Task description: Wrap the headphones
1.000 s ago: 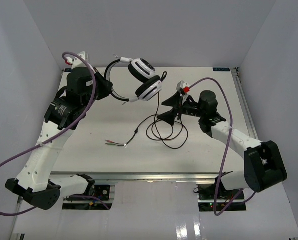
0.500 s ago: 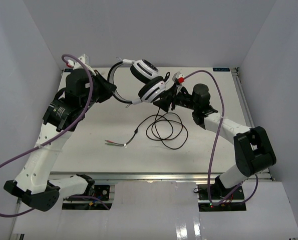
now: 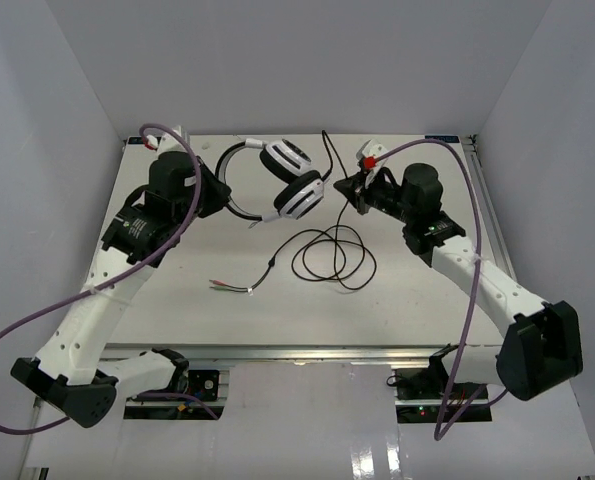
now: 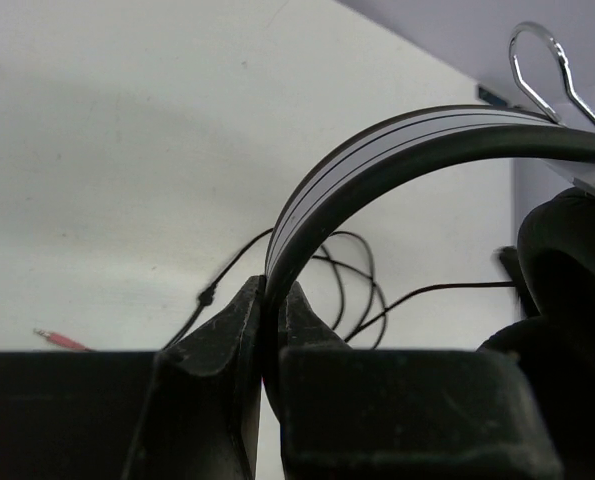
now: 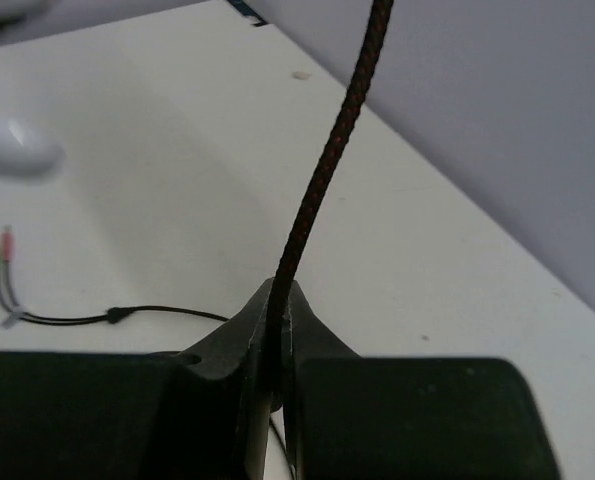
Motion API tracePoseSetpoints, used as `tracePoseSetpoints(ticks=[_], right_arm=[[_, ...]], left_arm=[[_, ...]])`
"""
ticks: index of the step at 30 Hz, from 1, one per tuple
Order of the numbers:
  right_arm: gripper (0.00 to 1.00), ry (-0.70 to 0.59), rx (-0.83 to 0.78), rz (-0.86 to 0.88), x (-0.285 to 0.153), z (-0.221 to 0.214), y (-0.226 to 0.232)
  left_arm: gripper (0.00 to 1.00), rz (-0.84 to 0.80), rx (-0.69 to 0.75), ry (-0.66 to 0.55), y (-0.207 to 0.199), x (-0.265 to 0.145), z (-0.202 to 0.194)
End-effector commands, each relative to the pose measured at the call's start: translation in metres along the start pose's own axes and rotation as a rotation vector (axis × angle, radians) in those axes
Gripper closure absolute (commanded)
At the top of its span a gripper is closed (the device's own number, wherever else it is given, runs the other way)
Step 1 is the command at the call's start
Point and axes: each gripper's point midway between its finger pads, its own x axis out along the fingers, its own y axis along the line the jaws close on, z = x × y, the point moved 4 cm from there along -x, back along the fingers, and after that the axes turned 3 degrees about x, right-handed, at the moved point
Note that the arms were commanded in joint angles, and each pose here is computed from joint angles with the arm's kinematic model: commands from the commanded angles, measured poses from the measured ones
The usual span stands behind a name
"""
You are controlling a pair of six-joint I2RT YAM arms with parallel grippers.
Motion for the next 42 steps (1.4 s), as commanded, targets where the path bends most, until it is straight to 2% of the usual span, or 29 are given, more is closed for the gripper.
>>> tracePoseSetpoints(ticks=[1,5,7,9,11,14,17,22,33,42], right_arm=[[0.92,0.112,-0.304,-0.385,-0.048,0.031,-0.051],[0.92,0.14,-0.462,-0.55,-0.075,0.057,-0.069],[0.92,0.138,-0.525,-0.574,-0.078,0.07,-0.073],[0.92,0.137,-0.6,-0.528,-0.074,0.079,-0.07],[0.92,0.158,-0.644,-0.439,-0.063,0.08,-0.06],[0.92,0.148,-0.699,-0.169,-0.039,0.086,-0.021],[0.92,0.086,-0.678,0.053,-0.029,0.1,0.011],[0.92,0.043,-0.622,0.203,-0.021,0.103,0.033],[0.92,0.1,-0.663,0.235,0.003,0.067,0.04],[0.91,0.186,-0.709,0.117,0.018,0.036,0.015]], left_arm=[[1.0,0.058,0.069,-0.04,0.017,0.028,-0.008],[1.0,0.095,0.188,0.011,0.038,0.056,-0.035],[1.0,0.058,0.257,0.045,0.04,0.066,-0.046],[1.0,-0.039,0.298,0.087,0.03,0.071,-0.055],[1.0,-0.133,0.366,0.13,0.02,0.076,-0.062],[1.0,-0.361,0.422,0.244,-0.01,0.08,-0.077],[1.0,-0.444,0.447,0.276,-0.02,0.086,-0.082],[1.0,-0.545,0.463,0.302,-0.034,0.095,-0.089],[1.0,-0.788,0.56,0.384,-0.077,0.088,-0.118],[1.0,-0.837,0.629,0.363,-0.075,0.06,-0.12]])
